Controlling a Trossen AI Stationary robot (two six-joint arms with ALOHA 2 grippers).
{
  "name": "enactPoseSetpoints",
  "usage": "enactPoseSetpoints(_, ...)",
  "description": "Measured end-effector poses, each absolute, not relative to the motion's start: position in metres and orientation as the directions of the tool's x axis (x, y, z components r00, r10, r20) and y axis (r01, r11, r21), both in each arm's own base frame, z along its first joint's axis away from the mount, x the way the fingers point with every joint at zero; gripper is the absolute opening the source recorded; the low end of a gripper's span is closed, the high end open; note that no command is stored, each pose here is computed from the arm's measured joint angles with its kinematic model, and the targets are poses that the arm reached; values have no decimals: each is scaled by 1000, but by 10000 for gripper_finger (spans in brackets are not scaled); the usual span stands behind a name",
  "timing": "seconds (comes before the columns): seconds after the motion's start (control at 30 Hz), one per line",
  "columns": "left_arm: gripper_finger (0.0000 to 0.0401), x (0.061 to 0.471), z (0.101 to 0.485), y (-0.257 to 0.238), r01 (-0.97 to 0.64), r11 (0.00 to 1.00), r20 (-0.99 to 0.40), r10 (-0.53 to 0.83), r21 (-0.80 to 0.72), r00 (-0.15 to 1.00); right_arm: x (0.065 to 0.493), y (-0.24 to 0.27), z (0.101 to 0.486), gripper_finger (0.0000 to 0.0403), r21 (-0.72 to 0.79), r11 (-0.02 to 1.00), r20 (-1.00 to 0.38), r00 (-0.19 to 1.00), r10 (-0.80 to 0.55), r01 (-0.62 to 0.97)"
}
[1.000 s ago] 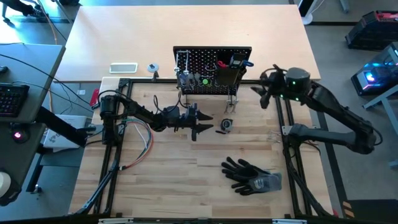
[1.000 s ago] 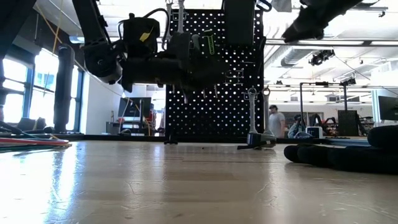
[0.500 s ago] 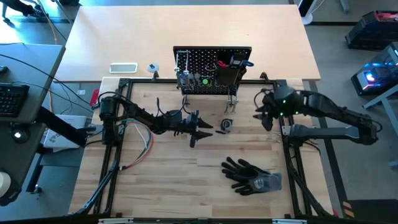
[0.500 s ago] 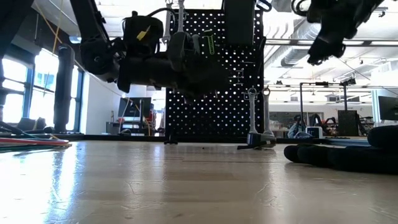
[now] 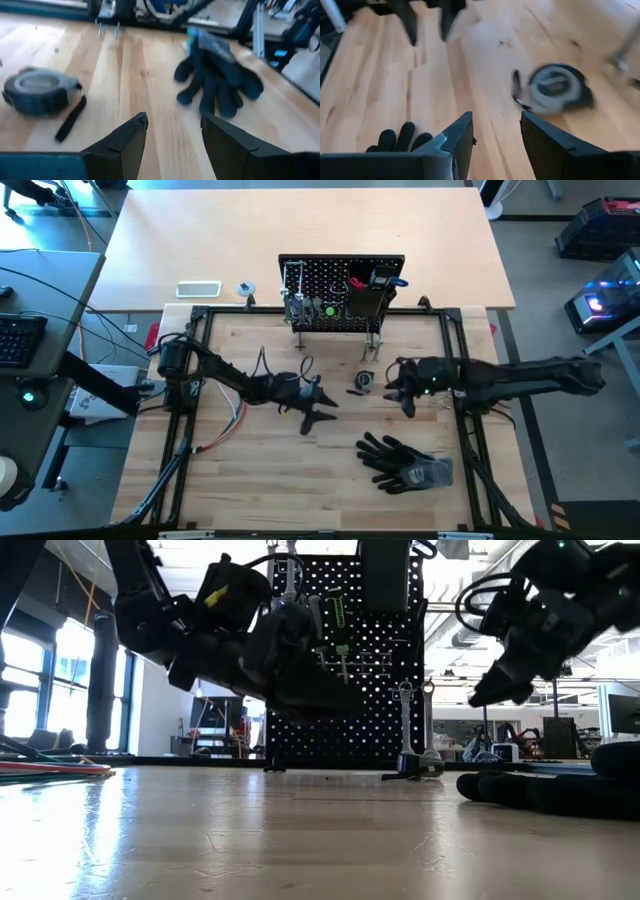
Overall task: Hang tools onto peg board
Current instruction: Hang the gray tape measure on the peg board
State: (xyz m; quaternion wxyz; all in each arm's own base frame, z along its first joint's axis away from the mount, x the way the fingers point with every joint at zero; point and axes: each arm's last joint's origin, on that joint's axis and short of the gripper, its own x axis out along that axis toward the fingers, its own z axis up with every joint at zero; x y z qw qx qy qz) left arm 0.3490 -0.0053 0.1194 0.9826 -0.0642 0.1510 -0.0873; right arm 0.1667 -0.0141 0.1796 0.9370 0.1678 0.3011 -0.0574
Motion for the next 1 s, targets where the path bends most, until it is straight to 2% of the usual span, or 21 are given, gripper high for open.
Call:
enactPoseSetpoints(0.13,182,347,114,-10,117,986,-341,-152,-122,928,177,-4,164,158,233,966,-538,843,29,115)
enactPoseSetpoints(0.33,182,345,109,-13,73,995,-400,-95,-69,912,194,12,156,158,75,997,-542,839,42,-2)
enactPoseSetpoints(0.63,182,346,92,-13,46,994,-434,-85,-101,897,225,20,146,158,-180,981,-637,769,-63,-69)
enactPoseSetpoints(0.77,182,347,80,-15,30,990,-441,-90,-141,893,240,18,140,156,-311,948,-694,697,-179,-66)
enactPoseSetpoints(0.9,182,347,71,-20,28,986,-446,-99,-162,889,255,17,136,140,-415,901,-722,647,-244,-124)
enactPoseSetpoints(1.0,182,348,67,-23,32,984,-431,-105,-175,896,265,14,132,122,-438,884,-748,611,-259,-162)
